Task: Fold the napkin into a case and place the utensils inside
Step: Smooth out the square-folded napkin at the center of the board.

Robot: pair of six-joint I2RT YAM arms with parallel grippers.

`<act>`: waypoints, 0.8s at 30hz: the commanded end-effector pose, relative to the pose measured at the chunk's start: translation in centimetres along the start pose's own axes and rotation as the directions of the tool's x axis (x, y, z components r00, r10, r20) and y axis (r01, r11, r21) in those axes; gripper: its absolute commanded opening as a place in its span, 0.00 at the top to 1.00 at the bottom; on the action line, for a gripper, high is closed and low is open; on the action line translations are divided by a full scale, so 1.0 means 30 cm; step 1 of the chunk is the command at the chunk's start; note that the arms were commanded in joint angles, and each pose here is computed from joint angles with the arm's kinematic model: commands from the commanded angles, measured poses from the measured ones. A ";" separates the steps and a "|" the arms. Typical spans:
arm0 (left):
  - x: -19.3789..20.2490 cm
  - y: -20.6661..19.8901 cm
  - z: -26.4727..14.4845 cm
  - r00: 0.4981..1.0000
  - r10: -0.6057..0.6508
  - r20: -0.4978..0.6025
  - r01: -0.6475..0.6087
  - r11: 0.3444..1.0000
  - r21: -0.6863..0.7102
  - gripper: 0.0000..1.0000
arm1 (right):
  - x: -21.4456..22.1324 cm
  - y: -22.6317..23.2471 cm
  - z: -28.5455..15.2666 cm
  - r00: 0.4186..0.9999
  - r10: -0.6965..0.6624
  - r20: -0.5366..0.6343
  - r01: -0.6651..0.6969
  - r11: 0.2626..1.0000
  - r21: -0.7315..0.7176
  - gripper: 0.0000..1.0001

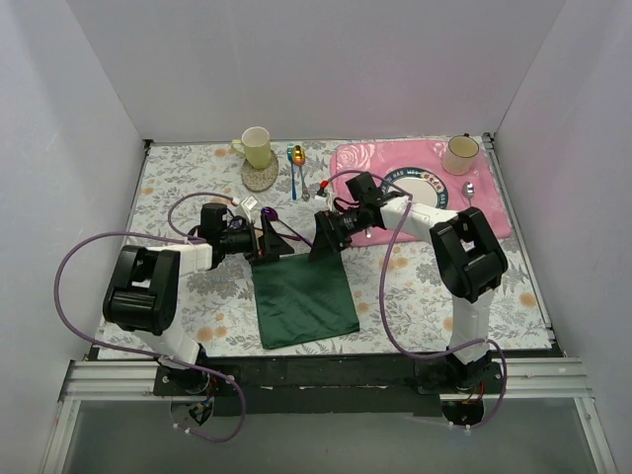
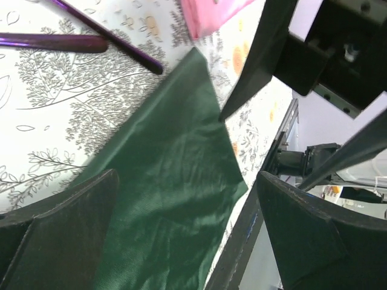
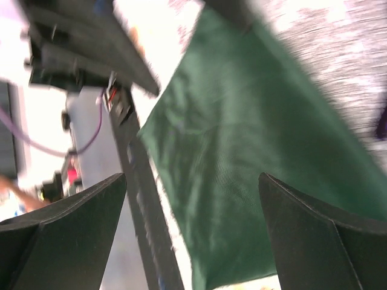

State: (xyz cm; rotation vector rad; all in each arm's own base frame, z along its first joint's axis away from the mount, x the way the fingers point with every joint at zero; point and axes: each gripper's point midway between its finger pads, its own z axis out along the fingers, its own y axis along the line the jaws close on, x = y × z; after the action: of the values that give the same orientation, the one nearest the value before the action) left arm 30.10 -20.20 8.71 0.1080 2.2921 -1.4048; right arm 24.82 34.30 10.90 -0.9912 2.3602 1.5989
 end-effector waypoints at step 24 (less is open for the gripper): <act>0.051 0.177 0.030 0.992 -0.129 -0.007 0.127 0.984 -0.129 0.02 | -0.094 -0.107 -0.106 0.990 -0.023 0.136 0.000 0.986 0.167 0.02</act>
State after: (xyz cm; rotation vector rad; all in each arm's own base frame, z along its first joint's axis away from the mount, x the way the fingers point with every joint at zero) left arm 30.92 -19.77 5.66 -0.0015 2.3532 -1.4116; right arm 29.36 33.01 7.47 -0.7756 2.4354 1.4843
